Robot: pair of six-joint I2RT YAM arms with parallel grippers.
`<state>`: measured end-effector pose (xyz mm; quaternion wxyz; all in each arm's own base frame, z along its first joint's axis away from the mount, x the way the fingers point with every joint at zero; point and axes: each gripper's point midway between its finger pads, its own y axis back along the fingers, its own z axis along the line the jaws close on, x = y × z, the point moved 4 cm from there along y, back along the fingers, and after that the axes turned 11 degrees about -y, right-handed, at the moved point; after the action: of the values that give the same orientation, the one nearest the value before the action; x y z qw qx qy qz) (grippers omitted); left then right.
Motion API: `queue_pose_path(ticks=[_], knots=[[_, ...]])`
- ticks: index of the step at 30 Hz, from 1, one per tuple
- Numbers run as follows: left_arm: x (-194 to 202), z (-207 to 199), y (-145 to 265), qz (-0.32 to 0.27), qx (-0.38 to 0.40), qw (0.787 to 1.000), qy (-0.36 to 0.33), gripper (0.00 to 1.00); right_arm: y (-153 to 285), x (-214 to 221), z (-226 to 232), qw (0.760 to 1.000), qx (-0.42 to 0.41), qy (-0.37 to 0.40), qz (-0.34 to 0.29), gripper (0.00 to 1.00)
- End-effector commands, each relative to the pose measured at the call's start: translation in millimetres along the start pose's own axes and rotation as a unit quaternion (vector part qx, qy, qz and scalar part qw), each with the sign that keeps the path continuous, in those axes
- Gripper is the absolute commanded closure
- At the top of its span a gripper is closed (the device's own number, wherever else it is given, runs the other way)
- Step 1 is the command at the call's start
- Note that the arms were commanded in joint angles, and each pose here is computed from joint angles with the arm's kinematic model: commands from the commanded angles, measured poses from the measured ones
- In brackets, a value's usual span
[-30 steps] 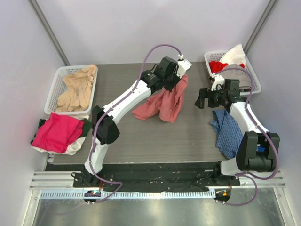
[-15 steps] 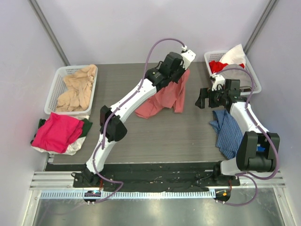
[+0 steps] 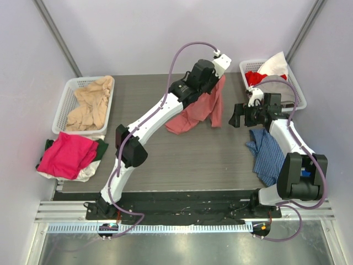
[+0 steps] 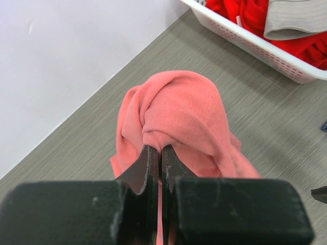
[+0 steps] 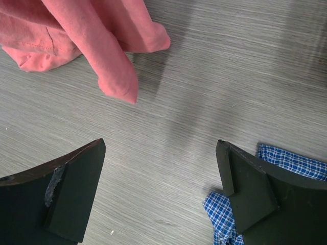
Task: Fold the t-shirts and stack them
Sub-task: Move the tshirt to the center of the board, then flatten the tshirt out
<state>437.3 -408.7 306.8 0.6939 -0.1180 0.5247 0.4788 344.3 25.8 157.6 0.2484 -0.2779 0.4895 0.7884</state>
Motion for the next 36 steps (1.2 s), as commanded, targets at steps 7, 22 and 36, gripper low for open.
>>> queue_pose_path(ticks=[7,22,36], knots=[[-41,-21,-2,-0.081,-0.006,0.997,-0.015,0.49,7,-13,9,0.999,-0.029,0.019,-0.024,0.00],[16,36,25,-0.002,-0.114,0.993,-0.044,0.12,-12,10,82,0.988,-0.118,0.091,0.049,0.03],[164,124,83,0.120,-0.165,0.979,-0.028,0.14,-73,81,117,0.956,-0.022,0.237,0.171,0.16]])
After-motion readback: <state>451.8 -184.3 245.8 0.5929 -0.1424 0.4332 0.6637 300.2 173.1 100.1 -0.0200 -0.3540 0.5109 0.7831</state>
